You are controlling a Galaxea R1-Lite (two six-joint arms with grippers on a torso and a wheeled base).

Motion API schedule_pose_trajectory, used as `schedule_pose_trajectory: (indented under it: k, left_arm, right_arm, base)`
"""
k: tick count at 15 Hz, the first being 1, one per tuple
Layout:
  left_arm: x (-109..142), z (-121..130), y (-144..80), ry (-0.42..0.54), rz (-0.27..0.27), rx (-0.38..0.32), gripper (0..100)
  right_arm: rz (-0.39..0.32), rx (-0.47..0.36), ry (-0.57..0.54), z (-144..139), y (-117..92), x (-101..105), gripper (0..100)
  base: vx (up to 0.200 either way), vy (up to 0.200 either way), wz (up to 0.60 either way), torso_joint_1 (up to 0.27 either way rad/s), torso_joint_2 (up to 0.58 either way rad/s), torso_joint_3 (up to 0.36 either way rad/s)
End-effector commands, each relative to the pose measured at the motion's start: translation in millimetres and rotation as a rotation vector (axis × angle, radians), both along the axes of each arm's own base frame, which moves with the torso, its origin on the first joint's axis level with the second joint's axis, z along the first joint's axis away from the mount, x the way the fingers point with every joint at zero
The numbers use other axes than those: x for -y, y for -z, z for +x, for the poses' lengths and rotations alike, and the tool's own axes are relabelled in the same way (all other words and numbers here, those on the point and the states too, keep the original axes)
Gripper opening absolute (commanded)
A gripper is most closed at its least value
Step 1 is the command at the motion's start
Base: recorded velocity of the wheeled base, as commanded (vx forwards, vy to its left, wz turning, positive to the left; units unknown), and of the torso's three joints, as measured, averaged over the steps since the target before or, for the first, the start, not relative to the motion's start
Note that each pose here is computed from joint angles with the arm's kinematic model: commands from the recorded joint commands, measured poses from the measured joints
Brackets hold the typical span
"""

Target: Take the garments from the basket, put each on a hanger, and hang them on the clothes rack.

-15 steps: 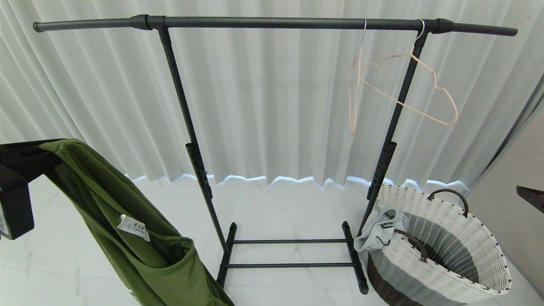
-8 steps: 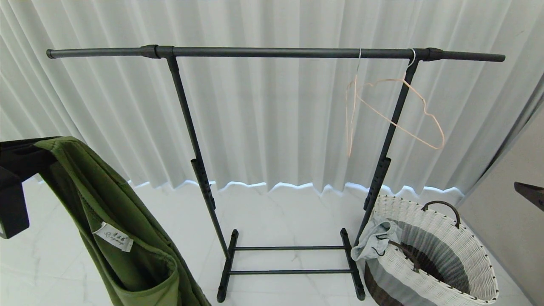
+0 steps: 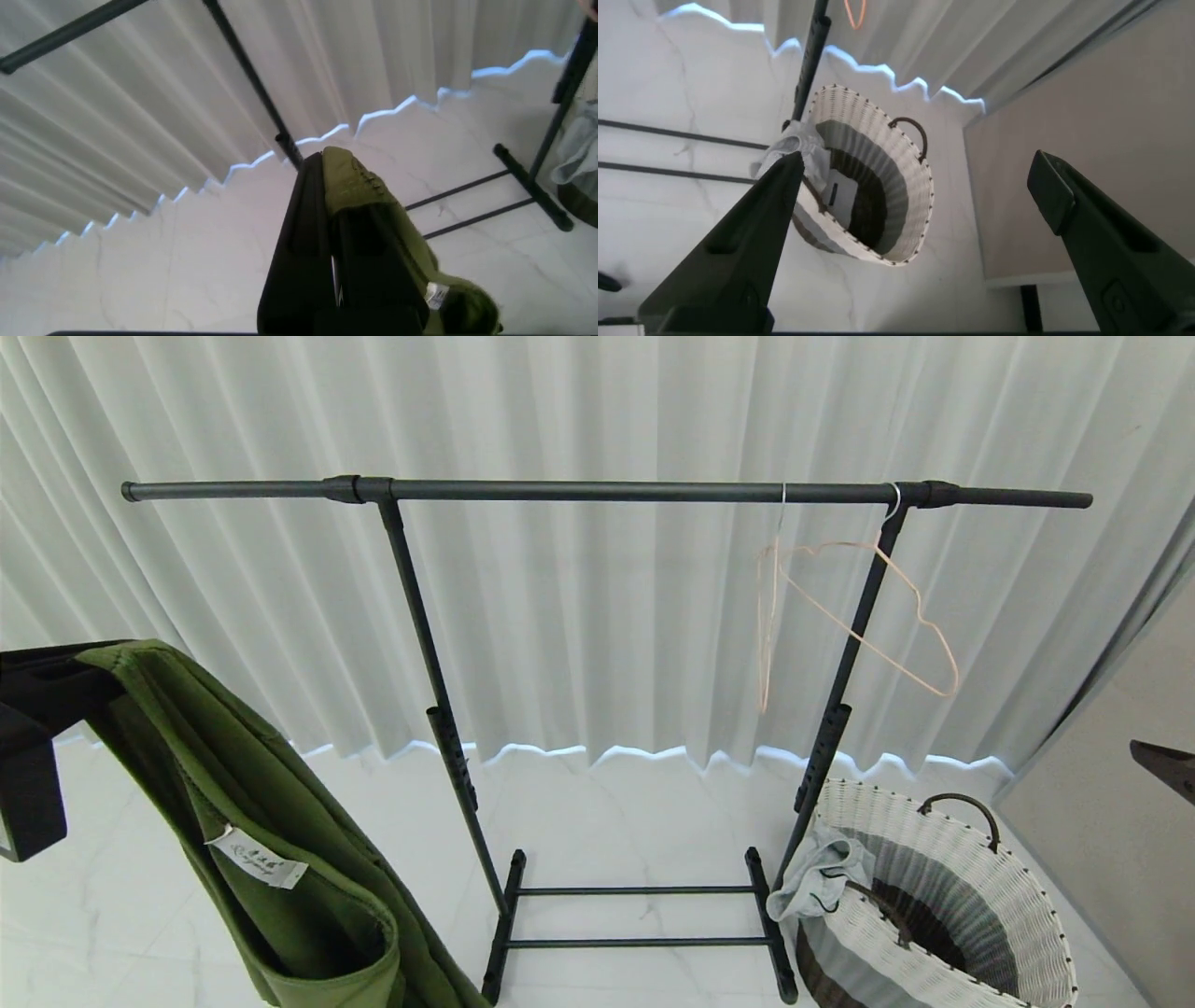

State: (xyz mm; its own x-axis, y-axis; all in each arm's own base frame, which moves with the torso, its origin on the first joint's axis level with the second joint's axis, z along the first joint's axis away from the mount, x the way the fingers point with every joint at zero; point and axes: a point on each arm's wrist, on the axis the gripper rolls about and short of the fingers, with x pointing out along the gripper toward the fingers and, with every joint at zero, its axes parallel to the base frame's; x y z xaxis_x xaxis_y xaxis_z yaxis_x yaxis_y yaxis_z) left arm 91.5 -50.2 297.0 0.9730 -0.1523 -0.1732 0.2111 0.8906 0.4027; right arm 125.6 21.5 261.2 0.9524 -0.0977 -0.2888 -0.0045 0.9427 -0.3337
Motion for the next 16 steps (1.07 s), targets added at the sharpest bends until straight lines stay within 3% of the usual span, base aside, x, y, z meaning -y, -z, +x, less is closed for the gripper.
schedule_pose_trajectory:
  k: [1,8,16]
  left_arm:
    - [-2.0,3.0,2.2,-0.032,0.006,-0.009,0]
    - [-2.8,3.2,3.7,-0.037,0.006,-0.013,0]
    - [-5.1,4.3,6.1,-0.062,0.009,-0.020,0]
  right_arm:
    - [-0.003,0.003,-0.001,-0.7,-0.5,0.1,100]
    - [-0.023,-0.004,-0.007,-0.3,0.3,0.0,100]
    - [0.002,0.003,-0.071,-1.4,-1.1,-1.4,100]
  base:
    - [0.000,0.000,0.00,0.000,0.00,0.000]
    - [0.000,-0.171,0.00,0.007,0.00,-0.002]
    - [0.000,0.000,0.00,0.000,0.00,0.000]
